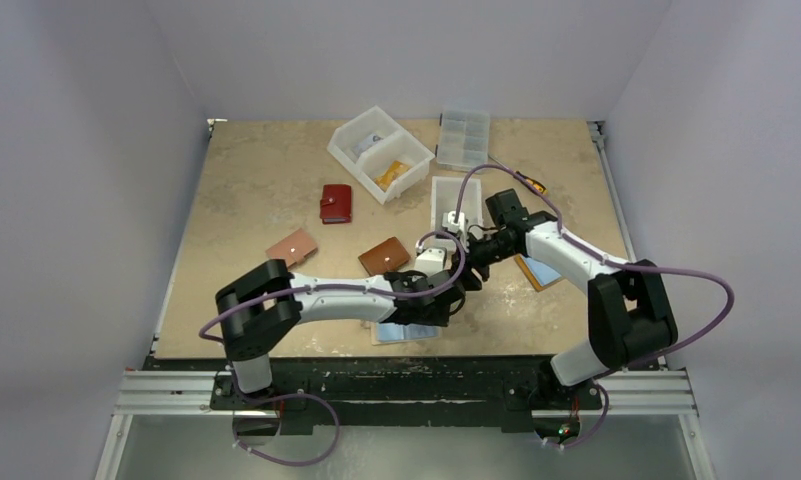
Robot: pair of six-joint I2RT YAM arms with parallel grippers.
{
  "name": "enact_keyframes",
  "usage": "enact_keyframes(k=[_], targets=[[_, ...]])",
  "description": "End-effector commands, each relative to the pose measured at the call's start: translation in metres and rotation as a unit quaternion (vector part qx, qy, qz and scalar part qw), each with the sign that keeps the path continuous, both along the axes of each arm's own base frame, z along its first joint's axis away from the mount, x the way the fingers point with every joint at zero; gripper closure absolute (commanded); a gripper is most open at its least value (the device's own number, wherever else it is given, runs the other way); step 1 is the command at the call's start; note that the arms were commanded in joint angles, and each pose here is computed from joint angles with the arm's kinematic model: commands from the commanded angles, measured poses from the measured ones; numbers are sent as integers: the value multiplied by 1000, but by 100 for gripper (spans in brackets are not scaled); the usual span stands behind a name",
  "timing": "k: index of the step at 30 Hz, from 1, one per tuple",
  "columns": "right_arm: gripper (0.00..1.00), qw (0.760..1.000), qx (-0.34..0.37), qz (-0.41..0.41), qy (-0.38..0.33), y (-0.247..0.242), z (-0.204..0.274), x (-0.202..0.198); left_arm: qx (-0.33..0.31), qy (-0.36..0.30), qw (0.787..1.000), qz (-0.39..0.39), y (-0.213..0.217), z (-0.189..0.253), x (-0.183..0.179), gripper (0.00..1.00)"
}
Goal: Take the credit cards out of the card holder
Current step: Remove the credit card from the card holder.
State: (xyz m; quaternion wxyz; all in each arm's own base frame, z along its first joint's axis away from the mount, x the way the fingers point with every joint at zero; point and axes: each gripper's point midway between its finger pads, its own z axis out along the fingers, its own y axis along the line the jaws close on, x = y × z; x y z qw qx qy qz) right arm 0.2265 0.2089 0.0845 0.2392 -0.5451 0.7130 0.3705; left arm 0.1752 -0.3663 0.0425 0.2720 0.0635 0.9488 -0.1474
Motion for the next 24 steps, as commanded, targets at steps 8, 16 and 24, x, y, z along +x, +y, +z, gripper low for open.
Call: enact_keyframes(k=[8,16,24], targets=[[47,999,32,-14,-25,1,15,8,100,-9,995,-2,17,-5,-3,42],[47,999,36,-26,-27,-3,17,10,78,-20,997,-6,17,3,-6,45],[47,999,39,-27,-25,-3,18,10,100,0,995,-8,24,-15,-12,54]])
